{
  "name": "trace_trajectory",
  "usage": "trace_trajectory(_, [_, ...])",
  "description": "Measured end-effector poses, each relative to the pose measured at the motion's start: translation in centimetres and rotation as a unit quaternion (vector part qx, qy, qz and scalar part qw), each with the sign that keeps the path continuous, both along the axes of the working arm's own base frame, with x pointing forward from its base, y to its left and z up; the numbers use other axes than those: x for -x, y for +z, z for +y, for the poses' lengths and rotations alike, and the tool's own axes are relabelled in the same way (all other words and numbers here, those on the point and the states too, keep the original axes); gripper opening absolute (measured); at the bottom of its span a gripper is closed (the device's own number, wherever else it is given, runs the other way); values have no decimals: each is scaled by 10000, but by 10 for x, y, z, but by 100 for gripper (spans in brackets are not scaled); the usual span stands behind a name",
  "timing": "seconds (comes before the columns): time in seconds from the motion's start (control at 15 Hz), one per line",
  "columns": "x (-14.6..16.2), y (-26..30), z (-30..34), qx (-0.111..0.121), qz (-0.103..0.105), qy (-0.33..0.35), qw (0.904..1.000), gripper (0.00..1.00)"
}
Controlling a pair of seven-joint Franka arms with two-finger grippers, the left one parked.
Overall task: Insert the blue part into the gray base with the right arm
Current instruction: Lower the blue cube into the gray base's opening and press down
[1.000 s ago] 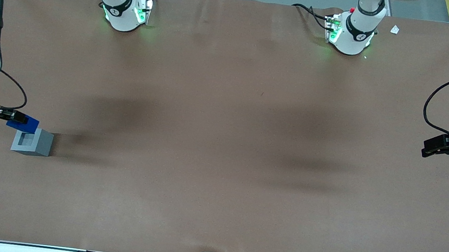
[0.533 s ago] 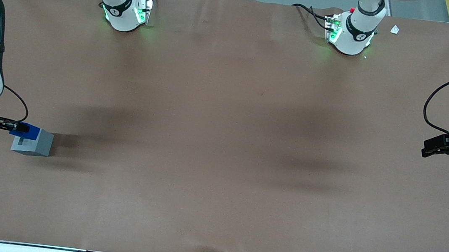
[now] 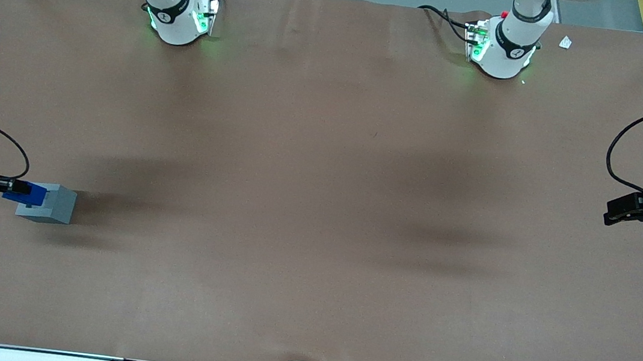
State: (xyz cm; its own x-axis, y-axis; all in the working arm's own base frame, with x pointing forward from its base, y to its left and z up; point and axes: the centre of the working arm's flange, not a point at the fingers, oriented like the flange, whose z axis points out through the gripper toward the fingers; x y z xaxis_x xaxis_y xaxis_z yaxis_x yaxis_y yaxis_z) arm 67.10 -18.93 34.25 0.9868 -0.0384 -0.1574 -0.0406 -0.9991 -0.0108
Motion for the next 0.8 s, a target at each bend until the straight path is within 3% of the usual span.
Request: trace_trajectory(0.8, [-2, -8, -6, -21, -42, 265, 9996, 51])
